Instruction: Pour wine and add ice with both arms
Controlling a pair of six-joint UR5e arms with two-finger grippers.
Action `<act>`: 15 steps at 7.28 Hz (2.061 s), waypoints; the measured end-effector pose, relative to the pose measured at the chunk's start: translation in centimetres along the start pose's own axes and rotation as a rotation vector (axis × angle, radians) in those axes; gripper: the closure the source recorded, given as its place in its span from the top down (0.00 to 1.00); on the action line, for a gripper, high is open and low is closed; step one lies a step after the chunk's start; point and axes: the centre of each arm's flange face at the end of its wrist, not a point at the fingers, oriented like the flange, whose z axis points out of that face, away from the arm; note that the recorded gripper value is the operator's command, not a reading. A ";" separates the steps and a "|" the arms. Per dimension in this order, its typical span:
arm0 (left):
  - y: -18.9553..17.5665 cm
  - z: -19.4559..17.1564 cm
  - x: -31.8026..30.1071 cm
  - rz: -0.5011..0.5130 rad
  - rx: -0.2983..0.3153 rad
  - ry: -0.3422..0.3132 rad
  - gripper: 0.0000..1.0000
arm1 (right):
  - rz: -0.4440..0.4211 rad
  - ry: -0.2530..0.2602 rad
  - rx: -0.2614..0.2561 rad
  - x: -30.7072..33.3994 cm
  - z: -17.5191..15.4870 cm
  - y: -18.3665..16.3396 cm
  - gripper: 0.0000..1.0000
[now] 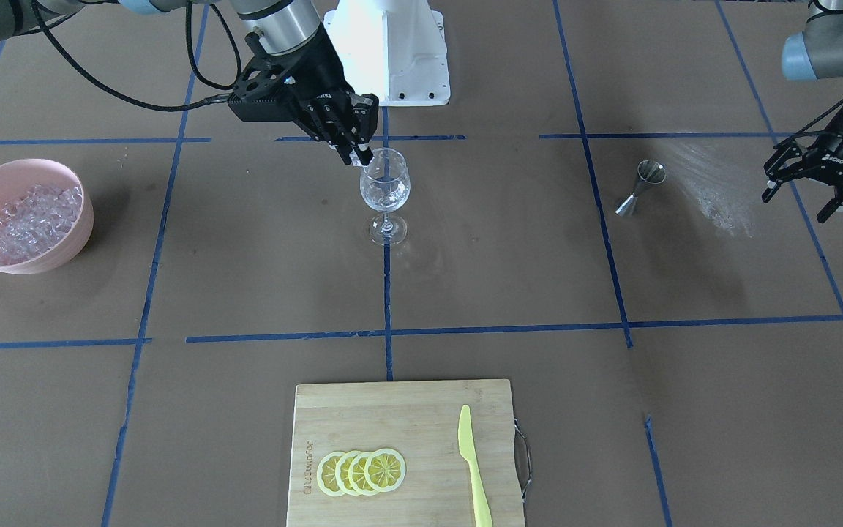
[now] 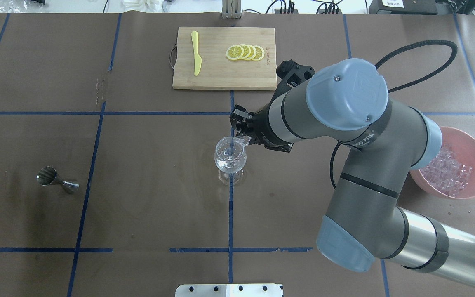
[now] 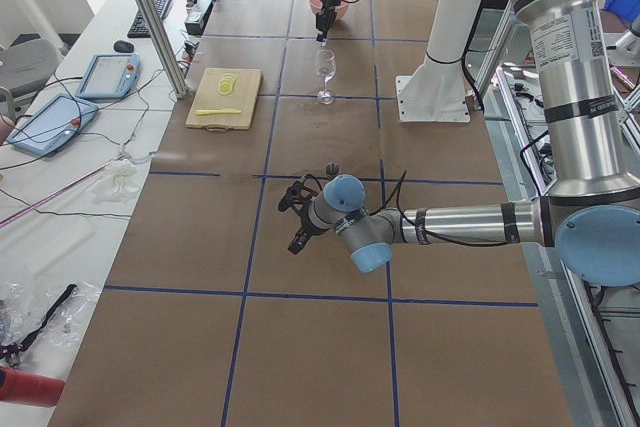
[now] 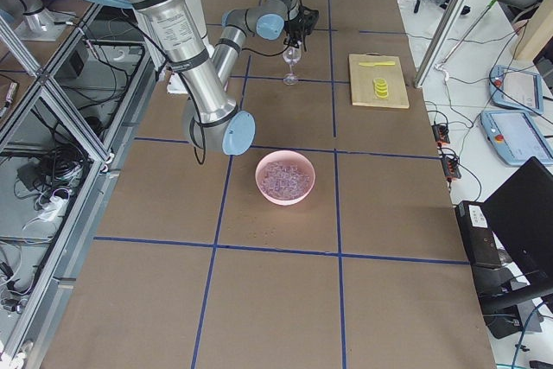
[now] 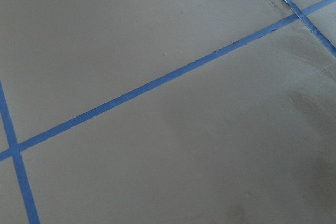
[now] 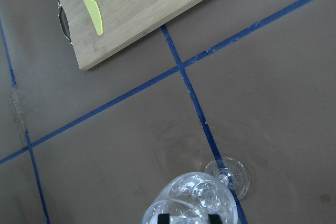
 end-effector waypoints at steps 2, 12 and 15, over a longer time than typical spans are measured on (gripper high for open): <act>0.0 -0.2 0.1 -0.003 0.011 0.003 1.00 | 0.007 -0.008 -0.012 -0.6 0.0 0.8 0.49; 0.2 0.1 0.4 -0.031 -0.063 0.073 1.00 | -0.010 0.098 0.043 10.9 -10.0 -12.1 1.00; -3.2 0.4 -1.4 -0.050 -0.120 0.042 1.00 | -0.238 0.222 -0.013 23.8 -13.8 -22.6 1.00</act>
